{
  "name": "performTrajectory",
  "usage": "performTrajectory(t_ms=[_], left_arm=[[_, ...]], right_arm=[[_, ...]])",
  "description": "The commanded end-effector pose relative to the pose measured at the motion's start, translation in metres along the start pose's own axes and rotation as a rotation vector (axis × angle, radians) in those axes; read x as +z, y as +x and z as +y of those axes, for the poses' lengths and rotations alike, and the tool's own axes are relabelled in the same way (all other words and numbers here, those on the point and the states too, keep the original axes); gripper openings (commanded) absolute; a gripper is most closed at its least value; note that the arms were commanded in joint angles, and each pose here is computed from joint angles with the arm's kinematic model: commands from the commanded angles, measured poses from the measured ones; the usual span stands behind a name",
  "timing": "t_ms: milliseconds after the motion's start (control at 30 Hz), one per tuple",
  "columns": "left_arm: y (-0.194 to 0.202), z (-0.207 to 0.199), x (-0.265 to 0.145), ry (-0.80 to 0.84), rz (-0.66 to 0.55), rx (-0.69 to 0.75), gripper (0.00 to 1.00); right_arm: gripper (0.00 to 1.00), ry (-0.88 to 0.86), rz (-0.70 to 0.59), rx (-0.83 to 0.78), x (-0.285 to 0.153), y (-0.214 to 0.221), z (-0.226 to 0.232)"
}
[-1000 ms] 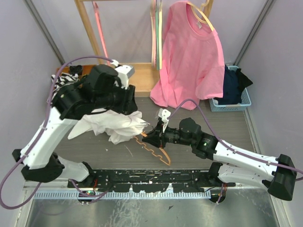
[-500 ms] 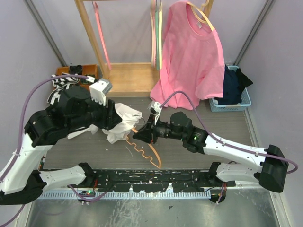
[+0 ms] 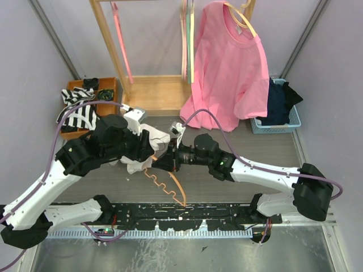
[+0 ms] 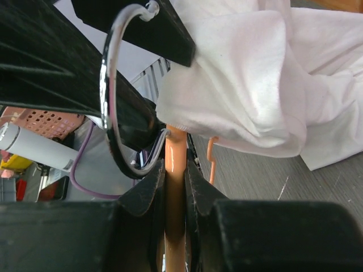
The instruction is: Place the t-shirt on the hanger
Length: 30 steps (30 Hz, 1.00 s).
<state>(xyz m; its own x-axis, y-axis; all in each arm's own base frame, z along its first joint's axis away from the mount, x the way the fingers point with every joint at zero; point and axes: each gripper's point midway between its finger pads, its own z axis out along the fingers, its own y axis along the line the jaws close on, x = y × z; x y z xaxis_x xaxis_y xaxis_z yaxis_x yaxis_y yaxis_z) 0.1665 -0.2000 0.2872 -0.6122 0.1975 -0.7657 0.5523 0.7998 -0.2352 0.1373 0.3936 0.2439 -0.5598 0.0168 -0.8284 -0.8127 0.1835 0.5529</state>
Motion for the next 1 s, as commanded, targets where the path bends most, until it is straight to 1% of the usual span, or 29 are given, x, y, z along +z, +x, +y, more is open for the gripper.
performTrajectory(t_ms=[0, 367, 700, 767, 900, 967], left_arm=[[-0.002, 0.002, 0.012, -0.005, -0.044, -0.009, 0.53], [0.014, -0.002, 0.030, 0.028, -0.001, -0.022, 0.51], [0.046, 0.008, 0.053, -0.005, 0.053, -0.059, 0.46], [0.049, 0.010, 0.054, -0.009, 0.051, -0.066, 0.43], [0.050, 0.015, 0.057, -0.043, 0.057, -0.071, 0.28], [0.051, 0.018, 0.058, -0.061, 0.064, -0.075, 0.25]], right_arm=[[0.01, -0.155, -0.153, -0.050, 0.003, -0.045, 0.039], [0.01, -0.186, -0.141, -0.015, 0.010, -0.040, 0.035], [0.01, -0.181, -0.121, 0.037, 0.015, -0.026, 0.020], [0.01, -0.184, -0.121, 0.038, 0.015, -0.026, 0.020], [0.01, -0.191, -0.126, 0.040, 0.016, -0.031, 0.022], [0.01, -0.195, -0.132, 0.043, 0.016, -0.034, 0.023]])
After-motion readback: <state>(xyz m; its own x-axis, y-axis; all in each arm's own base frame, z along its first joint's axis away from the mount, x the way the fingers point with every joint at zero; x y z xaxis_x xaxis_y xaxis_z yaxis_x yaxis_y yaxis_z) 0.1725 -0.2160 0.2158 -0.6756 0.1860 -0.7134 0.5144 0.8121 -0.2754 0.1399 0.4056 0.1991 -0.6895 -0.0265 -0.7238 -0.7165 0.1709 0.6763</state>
